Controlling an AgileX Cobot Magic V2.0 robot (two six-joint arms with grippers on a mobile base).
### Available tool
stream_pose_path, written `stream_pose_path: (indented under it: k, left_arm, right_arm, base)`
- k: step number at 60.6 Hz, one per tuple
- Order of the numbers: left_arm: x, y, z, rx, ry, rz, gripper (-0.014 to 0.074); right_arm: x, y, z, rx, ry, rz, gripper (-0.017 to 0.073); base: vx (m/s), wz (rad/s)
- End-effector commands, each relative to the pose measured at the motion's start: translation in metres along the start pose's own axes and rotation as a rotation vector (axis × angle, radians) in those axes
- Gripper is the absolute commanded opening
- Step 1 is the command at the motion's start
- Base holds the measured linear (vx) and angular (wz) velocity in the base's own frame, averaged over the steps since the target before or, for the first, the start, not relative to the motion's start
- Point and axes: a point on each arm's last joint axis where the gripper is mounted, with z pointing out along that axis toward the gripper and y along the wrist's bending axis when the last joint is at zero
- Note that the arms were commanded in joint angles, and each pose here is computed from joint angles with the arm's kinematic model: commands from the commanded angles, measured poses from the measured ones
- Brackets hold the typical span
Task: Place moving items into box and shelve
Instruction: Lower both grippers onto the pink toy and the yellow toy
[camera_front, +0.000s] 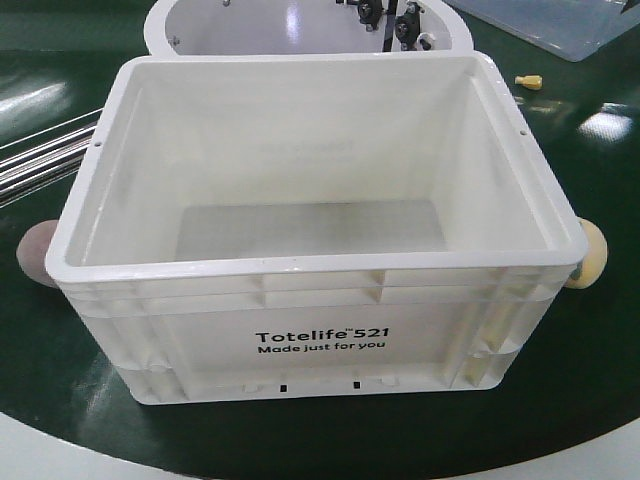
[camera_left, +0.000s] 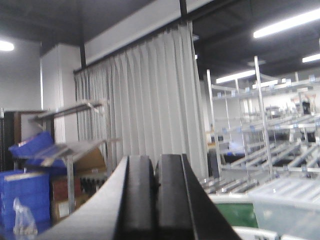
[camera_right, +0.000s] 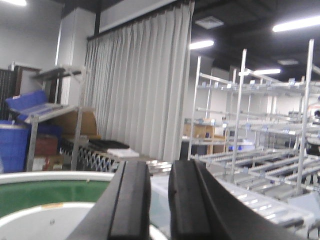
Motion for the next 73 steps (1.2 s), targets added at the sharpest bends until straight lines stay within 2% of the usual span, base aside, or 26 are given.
stream_pose_path:
  k: [1, 13, 18, 23, 32, 44, 49, 55, 59, 63, 66, 68, 73]
  left_arm:
    - [-0.005, 0.001, 0.011, -0.007, -0.031, -0.007, -0.0006]
    - [0.019, -0.001, 0.025, 0.004, 0.147, -0.007, -0.0004]
    - [0.021, -0.001, 0.025, 0.005, 0.159, -0.006, -0.0001]
    - [0.019, -0.001, 0.025, 0.005, 0.139, 0.009, 0.0017]
    - [0.019, -0.001, 0.025, 0.010, 0.142, 0.074, 0.0141]
    - [0.022, -0.001, 0.024, 0.014, 0.181, 0.072, 0.0419]
    - [0.023, -0.001, 0.024, 0.015, 0.186, 0.072, 0.0496]
    - [0.023, -0.001, 0.024, 0.014, 0.192, 0.056, 0.0517]
    - [0.027, -0.001, 0.023, 0.019, 0.239, 0.047, 0.0514]
    - [0.031, -0.002, 0.021, 0.018, 0.320, -0.014, 0.0514]
    - [0.034, -0.002, 0.019, 0.011, 0.383, -0.076, 0.0514]
    - [0.034, -0.002, 0.019, 0.004, 0.397, -0.100, 0.0514]
    - [0.032, 0.000, 0.024, -0.015, 0.417, -0.086, 0.0514]
  right_arm:
    - [-0.007, 0.000, 0.013, -0.008, -0.071, -0.004, 0.0202]
    - [0.014, 0.002, 0.033, -0.018, 0.011, -0.001, 0.0042]
    - [0.017, 0.003, 0.036, -0.020, 0.015, -0.002, -0.0012]
    - [0.015, 0.003, 0.037, -0.022, -0.012, -0.002, -0.0007]
    - [0.015, 0.003, 0.037, -0.021, -0.010, -0.024, 0.0071]
    - [0.021, 0.003, 0.037, -0.021, 0.047, -0.051, 0.0292]
    - [0.020, 0.003, 0.037, -0.021, 0.036, -0.051, 0.0391]
    - [0.020, 0.003, 0.037, -0.021, 0.042, -0.049, 0.0477]
    - [0.024, 0.002, 0.036, -0.019, 0.084, -0.043, 0.0496]
    - [0.026, 0.001, 0.033, -0.011, 0.166, -0.032, 0.0493]
    - [0.028, -0.001, 0.031, 0.001, 0.297, 0.012, 0.0490]
    - [0.027, -0.002, 0.030, 0.003, 0.359, 0.019, 0.0490]
    - [0.022, -0.004, 0.034, 0.006, 0.446, -0.028, 0.0490]
  base:
    - [0.00, 0.00]
    - [0.00, 0.00]
    - [0.00, 0.00]
    - [0.00, 0.00]
    - [0.00, 0.00]
    - [0.00, 0.00]
    - [0.00, 0.00]
    - [0.00, 0.00]
    - [0.00, 0.00]
    - [0.00, 0.00]
    - [0.00, 0.00]
    - [0.00, 0.00]
    - [0.00, 0.00]
